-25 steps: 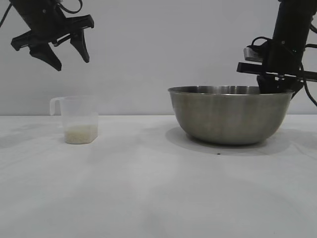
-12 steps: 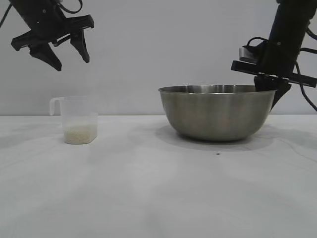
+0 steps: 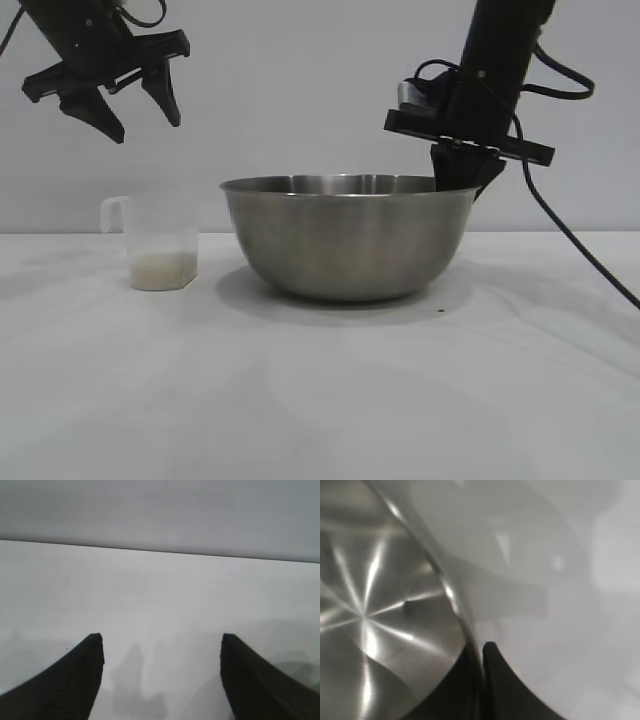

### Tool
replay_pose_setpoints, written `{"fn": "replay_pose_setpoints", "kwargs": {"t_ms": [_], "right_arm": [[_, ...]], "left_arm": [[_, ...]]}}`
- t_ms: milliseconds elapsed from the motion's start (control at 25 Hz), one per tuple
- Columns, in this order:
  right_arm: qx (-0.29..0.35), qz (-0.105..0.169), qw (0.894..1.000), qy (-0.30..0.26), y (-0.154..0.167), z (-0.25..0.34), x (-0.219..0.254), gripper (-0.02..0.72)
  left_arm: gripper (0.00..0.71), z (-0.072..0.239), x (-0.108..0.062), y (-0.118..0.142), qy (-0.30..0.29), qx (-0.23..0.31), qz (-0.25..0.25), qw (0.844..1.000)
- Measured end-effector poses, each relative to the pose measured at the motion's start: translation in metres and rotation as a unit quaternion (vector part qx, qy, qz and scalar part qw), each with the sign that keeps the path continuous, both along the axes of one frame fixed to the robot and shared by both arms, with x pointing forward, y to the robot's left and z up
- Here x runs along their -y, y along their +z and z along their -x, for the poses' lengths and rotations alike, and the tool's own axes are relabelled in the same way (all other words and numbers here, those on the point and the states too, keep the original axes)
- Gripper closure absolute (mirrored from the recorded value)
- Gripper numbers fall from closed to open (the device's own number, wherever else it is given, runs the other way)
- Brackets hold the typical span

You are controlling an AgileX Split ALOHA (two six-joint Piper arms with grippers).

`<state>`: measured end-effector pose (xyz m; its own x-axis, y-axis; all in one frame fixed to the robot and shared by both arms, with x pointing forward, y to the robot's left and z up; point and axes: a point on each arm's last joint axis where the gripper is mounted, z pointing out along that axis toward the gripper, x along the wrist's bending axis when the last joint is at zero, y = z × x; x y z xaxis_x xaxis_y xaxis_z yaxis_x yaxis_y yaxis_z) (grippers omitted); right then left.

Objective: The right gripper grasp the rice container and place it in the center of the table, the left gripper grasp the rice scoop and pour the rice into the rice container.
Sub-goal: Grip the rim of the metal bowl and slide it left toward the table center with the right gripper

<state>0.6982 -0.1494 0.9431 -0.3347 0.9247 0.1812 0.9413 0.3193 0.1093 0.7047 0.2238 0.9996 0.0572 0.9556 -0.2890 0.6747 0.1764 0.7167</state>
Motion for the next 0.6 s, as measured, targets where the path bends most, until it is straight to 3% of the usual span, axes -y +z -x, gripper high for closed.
{"fn": "replay_pose_setpoints", "kwargs": {"t_ms": [200,280,320,480,600], "right_arm": [[0.007,0.005,1.000,0.002,0.005,0.001,0.001,0.279],[0.014,-0.002,1.000,0.000,0.014,0.002,0.001,0.167],[0.020,-0.005,1.000,0.000,0.021,0.003,0.001,0.134],[0.056,-0.011,0.998,0.001,0.057,0.009,0.003,0.138],[0.090,0.007,0.996,0.005,0.082,0.014,0.010,0.138]], "left_arm": [[0.274,0.000,0.000,0.000,0.000,-0.001,0.000,1.000],[0.274,0.000,0.000,0.000,0.000,-0.001,0.000,1.000],[0.274,0.000,0.000,0.000,0.000,-0.001,0.000,1.000],[0.274,0.000,0.000,0.000,0.000,-0.001,0.000,1.000],[0.274,0.000,0.000,0.000,0.000,-0.001,0.000,1.000]]}}
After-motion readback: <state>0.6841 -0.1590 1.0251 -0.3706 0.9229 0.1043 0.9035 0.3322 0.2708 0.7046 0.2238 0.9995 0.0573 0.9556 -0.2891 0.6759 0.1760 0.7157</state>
